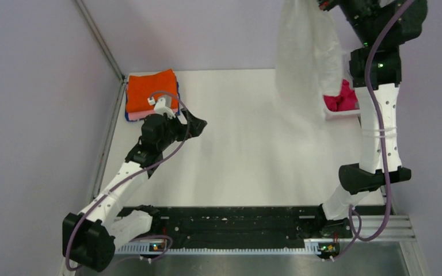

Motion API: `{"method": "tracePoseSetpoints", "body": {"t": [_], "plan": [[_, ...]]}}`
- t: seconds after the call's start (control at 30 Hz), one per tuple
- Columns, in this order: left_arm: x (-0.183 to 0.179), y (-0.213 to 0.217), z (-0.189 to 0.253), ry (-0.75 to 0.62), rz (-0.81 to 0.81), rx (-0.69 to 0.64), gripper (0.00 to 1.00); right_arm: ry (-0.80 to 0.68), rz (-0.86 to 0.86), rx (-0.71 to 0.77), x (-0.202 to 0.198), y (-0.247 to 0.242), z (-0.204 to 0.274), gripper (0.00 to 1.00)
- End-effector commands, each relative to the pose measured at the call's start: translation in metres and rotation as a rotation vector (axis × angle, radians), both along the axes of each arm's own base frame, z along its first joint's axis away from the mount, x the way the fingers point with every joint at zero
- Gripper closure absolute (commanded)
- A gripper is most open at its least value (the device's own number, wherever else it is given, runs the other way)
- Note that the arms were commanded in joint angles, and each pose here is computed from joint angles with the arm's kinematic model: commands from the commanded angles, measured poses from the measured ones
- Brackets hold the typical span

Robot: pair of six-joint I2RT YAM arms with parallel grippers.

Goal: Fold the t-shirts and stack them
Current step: Move the tshirt to the center of the board

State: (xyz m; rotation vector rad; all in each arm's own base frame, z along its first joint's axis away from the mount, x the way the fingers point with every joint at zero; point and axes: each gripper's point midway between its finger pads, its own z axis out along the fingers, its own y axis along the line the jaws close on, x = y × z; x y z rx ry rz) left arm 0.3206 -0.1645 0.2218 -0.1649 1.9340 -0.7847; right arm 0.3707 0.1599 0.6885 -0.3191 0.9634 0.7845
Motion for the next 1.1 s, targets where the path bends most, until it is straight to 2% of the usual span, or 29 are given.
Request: {"method": "tracePoseSetpoints", "body": {"t": [0.0, 0.1, 0.2, 0.37, 0.4, 0.43, 0.53, 0.63, 0.67, 0.7, 0.73, 0.77, 0.8, 0.83, 0.97, 1.07], "plan": [[-0.019, 0.013, 0.007, -0.016, 0.042, -0.013, 0.01, -0.048, 0.169, 0.006, -0.042, 0.055, 0.011, 1.00], [-0.032, 0.018, 0.011, -0.038, 0.054, -0.035, 0.01, 0.090, 0.144, 0.016, -0.030, 0.085, -0.015, 1.00], [-0.041, 0.028, 0.016, -0.052, 0.088, -0.037, 0.01, 0.243, 0.126, 0.062, -0.016, 0.092, -0.045, 1.00], [-0.045, 0.053, 0.010, -0.046, 0.214, 0.000, 0.01, 0.495, -0.198, 0.094, 0.015, 0.044, -0.115, 1.00], [-0.043, 0.057, 0.008, -0.046, 0.238, 0.005, 0.01, 0.562, -0.292, 0.074, 0.026, 0.033, -0.150, 1.00], [-0.041, 0.057, 0.005, -0.038, 0.246, 0.005, 0.01, 0.574, -0.338, 0.054, 0.025, 0.024, -0.161, 1.00], [-0.032, 0.053, -0.007, 0.021, 0.253, 0.007, 0.01, 0.783, -0.640, -0.062, 0.049, -0.020, -0.273, 1.00], [-0.019, 0.046, -0.026, 0.137, 0.252, 0.042, 0.01, 1.033, -0.737, -0.137, 0.077, -0.057, -0.387, 1.00], [-0.017, 0.045, -0.033, 0.184, 0.252, 0.054, 0.01, 1.104, -0.746, -0.141, 0.084, -0.068, -0.417, 0.88], [-0.015, 0.043, -0.041, 0.228, 0.248, 0.069, 0.01, 1.162, -0.769, -0.151, 0.090, -0.077, -0.444, 0.70], [-0.014, 0.040, -0.051, 0.275, 0.233, 0.086, 0.01, 1.199, -0.794, -0.171, 0.096, -0.086, -0.463, 0.49], [-0.016, 0.037, -0.055, 0.301, 0.213, 0.097, 0.01, 1.226, -0.832, -0.189, 0.098, -0.095, -0.475, 0.20], [-0.018, 0.035, -0.060, 0.325, 0.200, 0.102, 0.01, 1.234, -0.871, -0.208, 0.100, -0.102, -0.480, 0.07], [-0.020, 0.033, -0.064, 0.340, 0.189, 0.102, 0.01, 1.226, -0.899, -0.223, 0.100, -0.107, -0.479, 0.02], [-0.034, 0.038, -0.085, 0.396, 0.195, 0.117, 0.01, 1.185, -0.910, -0.252, 0.093, -0.113, -0.468, 0.01], [-0.049, 0.045, -0.108, 0.454, 0.221, 0.133, 0.01, 1.198, -0.881, -0.262, 0.070, -0.113, -0.475, 0.01]]}}
